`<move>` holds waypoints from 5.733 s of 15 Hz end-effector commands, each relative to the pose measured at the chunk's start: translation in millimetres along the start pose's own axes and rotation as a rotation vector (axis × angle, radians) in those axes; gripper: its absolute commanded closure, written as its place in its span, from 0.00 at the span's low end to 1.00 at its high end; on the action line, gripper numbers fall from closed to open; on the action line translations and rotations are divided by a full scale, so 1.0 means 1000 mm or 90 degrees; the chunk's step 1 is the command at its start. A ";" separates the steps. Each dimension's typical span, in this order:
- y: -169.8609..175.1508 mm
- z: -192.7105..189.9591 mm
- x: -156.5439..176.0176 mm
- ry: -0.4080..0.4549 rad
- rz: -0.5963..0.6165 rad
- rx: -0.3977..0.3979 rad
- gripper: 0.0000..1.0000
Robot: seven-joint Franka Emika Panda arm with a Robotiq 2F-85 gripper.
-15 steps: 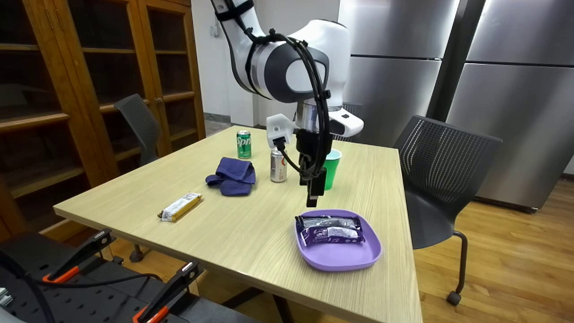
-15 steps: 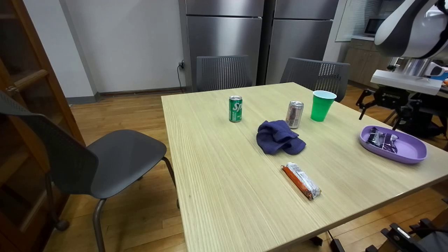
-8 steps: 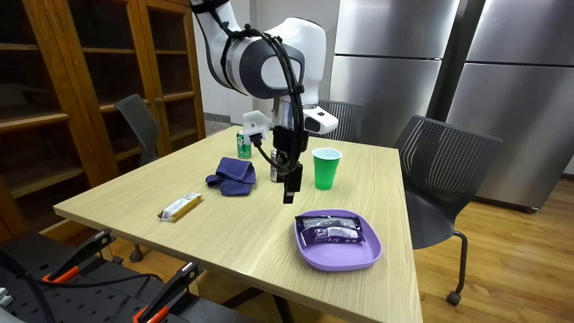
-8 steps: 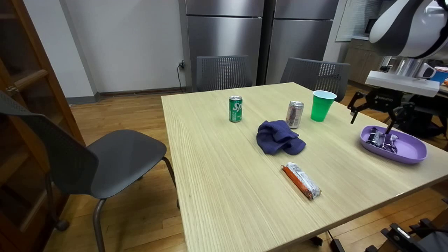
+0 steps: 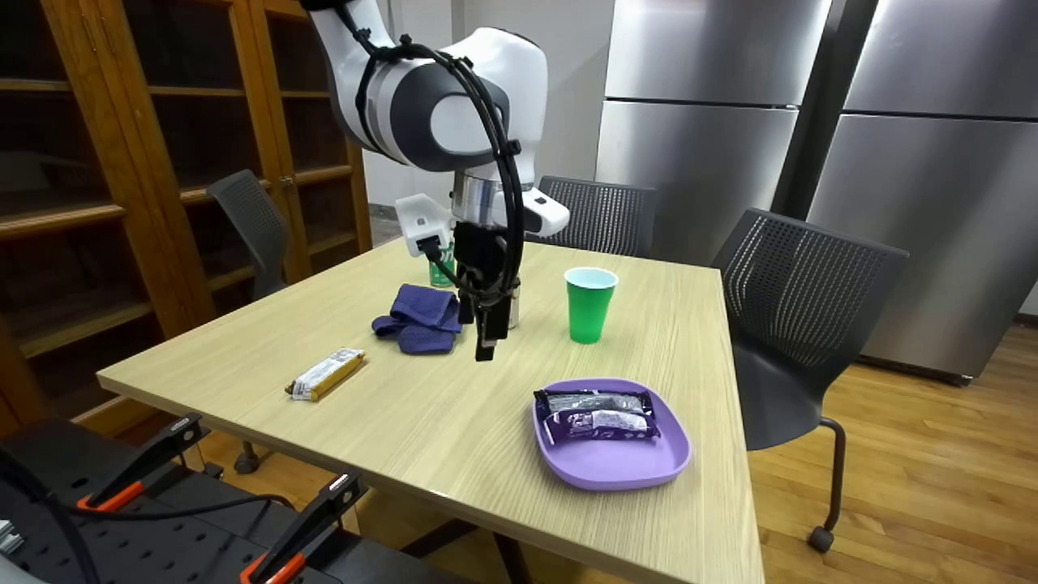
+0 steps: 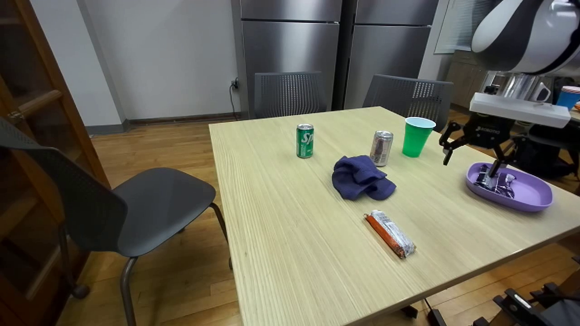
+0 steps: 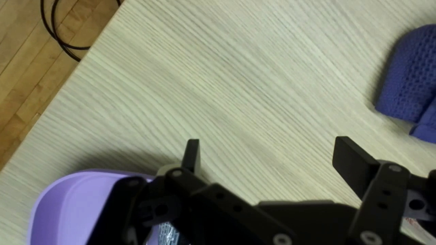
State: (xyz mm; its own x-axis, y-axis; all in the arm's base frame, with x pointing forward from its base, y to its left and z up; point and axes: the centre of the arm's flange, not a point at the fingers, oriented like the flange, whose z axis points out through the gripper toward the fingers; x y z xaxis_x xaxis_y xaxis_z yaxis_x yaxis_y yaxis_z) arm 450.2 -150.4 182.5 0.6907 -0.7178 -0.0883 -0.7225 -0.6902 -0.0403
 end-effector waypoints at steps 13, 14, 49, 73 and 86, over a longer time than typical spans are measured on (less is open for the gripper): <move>-0.085 -0.005 -0.107 -0.029 -0.267 -0.009 0.00; -0.091 -0.003 -0.113 -0.030 -0.283 -0.012 0.00; -0.173 0.084 -0.177 0.001 -0.502 -0.091 0.00; -0.182 0.115 -0.172 -0.018 -0.505 -0.115 0.32; -0.165 0.086 -0.160 0.019 -0.487 -0.088 0.82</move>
State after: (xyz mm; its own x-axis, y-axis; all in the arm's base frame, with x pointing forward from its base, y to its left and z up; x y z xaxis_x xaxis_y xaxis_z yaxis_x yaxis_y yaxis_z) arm 462.0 98.2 96.2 0.9952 -0.0132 -0.0965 -0.0084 -0.9987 0.0504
